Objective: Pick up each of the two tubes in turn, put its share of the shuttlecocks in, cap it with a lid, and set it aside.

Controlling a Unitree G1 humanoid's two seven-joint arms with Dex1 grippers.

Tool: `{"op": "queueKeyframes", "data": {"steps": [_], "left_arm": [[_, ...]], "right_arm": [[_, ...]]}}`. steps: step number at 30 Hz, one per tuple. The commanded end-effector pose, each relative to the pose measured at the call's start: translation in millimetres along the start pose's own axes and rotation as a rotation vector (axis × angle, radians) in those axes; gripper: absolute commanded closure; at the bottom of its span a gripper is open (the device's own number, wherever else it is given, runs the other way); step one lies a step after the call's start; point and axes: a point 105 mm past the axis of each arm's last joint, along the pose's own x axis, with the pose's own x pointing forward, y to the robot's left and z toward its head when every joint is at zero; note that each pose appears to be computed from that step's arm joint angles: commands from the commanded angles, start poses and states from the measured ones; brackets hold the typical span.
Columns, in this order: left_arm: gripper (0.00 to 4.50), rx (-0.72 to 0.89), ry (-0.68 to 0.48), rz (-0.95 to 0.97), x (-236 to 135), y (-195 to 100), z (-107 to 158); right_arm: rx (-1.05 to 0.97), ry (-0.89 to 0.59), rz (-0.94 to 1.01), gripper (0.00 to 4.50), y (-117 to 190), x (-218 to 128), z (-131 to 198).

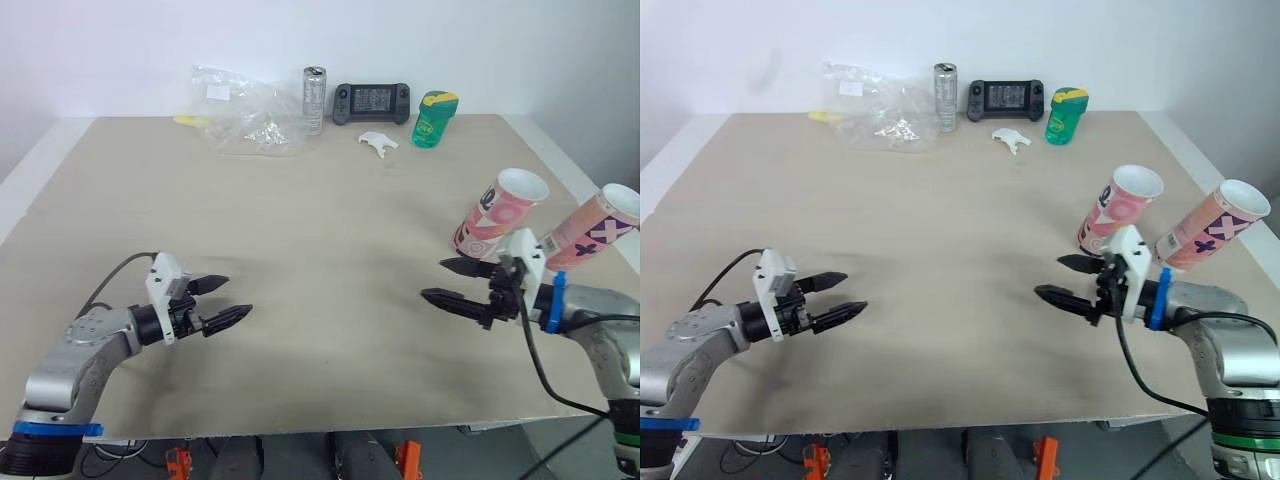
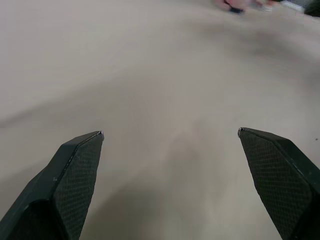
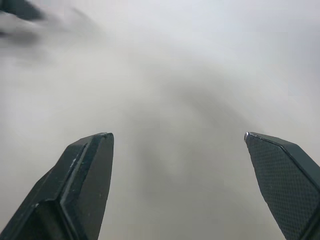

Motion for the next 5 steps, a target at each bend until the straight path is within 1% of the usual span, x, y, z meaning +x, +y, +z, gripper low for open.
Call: {"op": "queueKeyframes", "data": {"steps": [1,5], "left_arm": [[0.0,0.018,-0.04,0.035,-7,1,8],[0.0,0.015,-0.044,0.046,-8,1,6]], "right_arm": [[-0.042,-0.039,0.066,0.03,14,12,14],[-0.04,-0.014,0.119,0.03,25,26,4]]}}
